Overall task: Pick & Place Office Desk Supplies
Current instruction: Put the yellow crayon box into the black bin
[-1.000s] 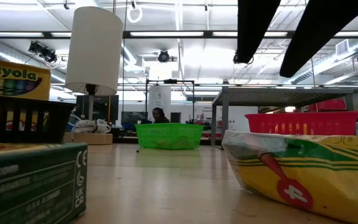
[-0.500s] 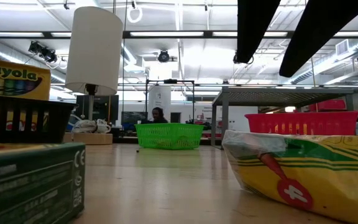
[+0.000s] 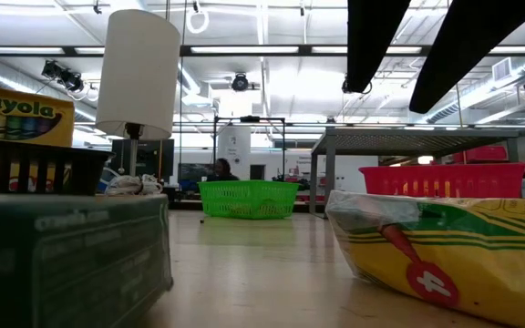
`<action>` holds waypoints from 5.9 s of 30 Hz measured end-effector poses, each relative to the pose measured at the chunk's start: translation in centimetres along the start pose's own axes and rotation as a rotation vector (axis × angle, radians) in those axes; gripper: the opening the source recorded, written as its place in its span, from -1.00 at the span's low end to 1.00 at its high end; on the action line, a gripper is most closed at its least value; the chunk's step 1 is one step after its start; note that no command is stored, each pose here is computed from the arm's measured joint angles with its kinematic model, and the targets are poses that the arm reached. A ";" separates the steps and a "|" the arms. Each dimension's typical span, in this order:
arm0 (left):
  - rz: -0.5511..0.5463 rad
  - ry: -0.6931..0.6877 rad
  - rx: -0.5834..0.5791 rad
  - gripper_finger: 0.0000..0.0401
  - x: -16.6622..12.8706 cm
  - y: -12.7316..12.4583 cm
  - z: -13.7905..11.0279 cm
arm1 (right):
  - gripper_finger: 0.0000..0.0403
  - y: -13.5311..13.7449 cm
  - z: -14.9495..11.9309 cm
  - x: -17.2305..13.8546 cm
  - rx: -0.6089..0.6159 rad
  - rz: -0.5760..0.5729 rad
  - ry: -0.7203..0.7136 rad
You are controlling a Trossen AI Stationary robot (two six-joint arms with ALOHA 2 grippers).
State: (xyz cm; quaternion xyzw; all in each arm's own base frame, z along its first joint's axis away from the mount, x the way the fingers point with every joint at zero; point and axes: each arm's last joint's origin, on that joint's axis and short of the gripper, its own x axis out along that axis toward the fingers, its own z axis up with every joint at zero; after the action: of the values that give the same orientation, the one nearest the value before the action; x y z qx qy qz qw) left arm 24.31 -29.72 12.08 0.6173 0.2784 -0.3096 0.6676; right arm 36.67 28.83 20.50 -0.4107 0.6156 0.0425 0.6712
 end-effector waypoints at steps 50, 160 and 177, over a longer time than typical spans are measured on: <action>-0.119 0.046 -1.067 -1.00 -9.3 9.5 5.1 | -0.07 0.0 0.0 0.0 0.027 0.002 0.000; -0.134 0.426 -1.912 -1.00 -8.9 8.3 -5.0 | -0.26 0.6 0.0 -0.1 0.025 0.113 0.005; -0.112 0.494 -1.905 -0.99 -9.1 8.0 -5.4 | -0.58 0.3 2.0 -0.3 0.039 0.010 -0.187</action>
State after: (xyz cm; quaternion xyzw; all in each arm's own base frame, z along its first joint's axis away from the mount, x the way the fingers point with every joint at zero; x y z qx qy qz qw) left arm 24.47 -23.29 23.70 -0.1455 0.5718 0.1508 0.7932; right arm 38.01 30.34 20.42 -0.3884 0.5531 0.0720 0.7335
